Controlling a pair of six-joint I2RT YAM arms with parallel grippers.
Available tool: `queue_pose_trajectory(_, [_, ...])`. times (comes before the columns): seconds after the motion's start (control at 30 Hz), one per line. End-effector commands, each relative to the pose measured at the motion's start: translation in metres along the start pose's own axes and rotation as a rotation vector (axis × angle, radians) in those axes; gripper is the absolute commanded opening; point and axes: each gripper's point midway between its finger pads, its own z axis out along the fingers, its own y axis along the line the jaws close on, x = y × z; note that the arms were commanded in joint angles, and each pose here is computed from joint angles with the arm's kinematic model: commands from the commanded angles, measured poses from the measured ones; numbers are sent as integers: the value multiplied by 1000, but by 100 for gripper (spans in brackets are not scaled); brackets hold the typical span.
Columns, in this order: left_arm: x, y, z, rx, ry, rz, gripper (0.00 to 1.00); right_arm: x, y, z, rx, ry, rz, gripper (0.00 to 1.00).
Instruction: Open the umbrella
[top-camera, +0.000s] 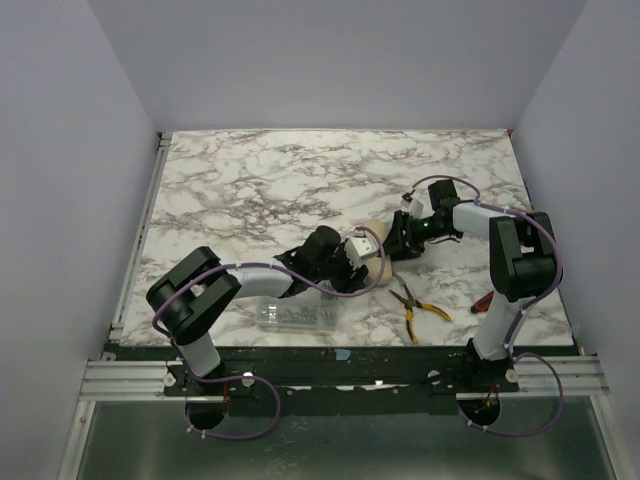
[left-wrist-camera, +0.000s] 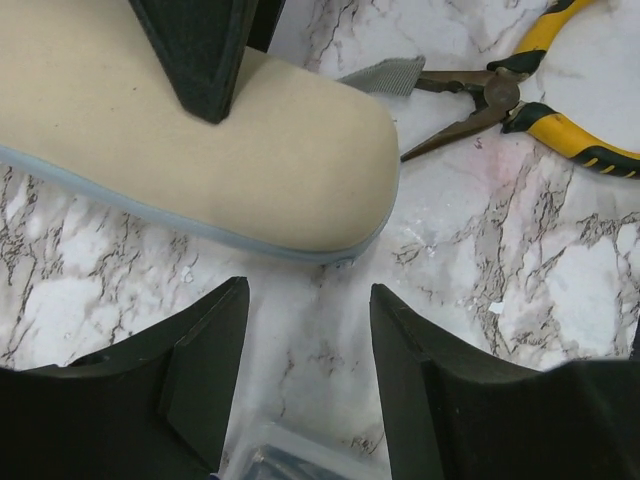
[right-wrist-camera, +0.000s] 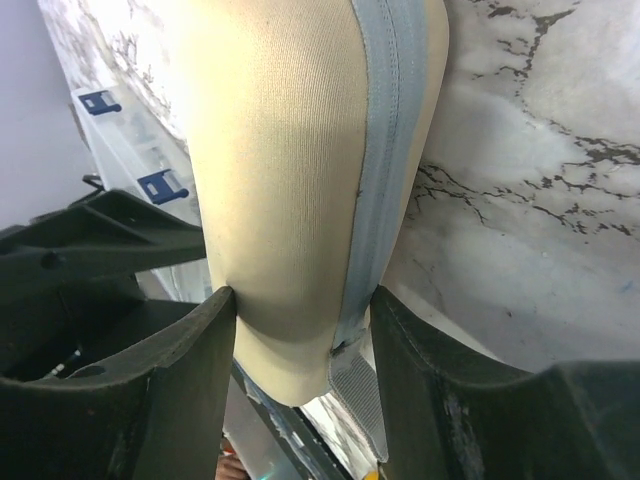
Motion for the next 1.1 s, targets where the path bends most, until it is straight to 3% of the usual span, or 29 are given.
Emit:
queue_pose_trajectory(0.0, [-6, -2, 11, -43, -8, -14, 55, 5, -10, 9, 22, -23, 44, 54])
queue_pose_trajectory(0.33, [4, 12, 25, -132, 30, -61, 53, -6, -11, 13, 22, -64, 50, 53])
queue_pose_trajectory(0.43, [-3, 15, 26, -145, 15, -60, 42, -5, -13, 13, 27, -65, 48, 53])
queue_pose_trajectory(0.6, [-11, 14, 28, -130, -4, -41, 14, -6, -18, 12, 52, -74, 7, 48])
queue_pose_trajectory(0.73, [-14, 17, 24, -125, -10, 11, 1, -7, -27, 11, 100, -76, -51, 40])
queue_pose_trajectory(1.07, [-20, 52, 12, -170, -30, -15, 0, -6, -37, 10, 141, -61, -96, 31])
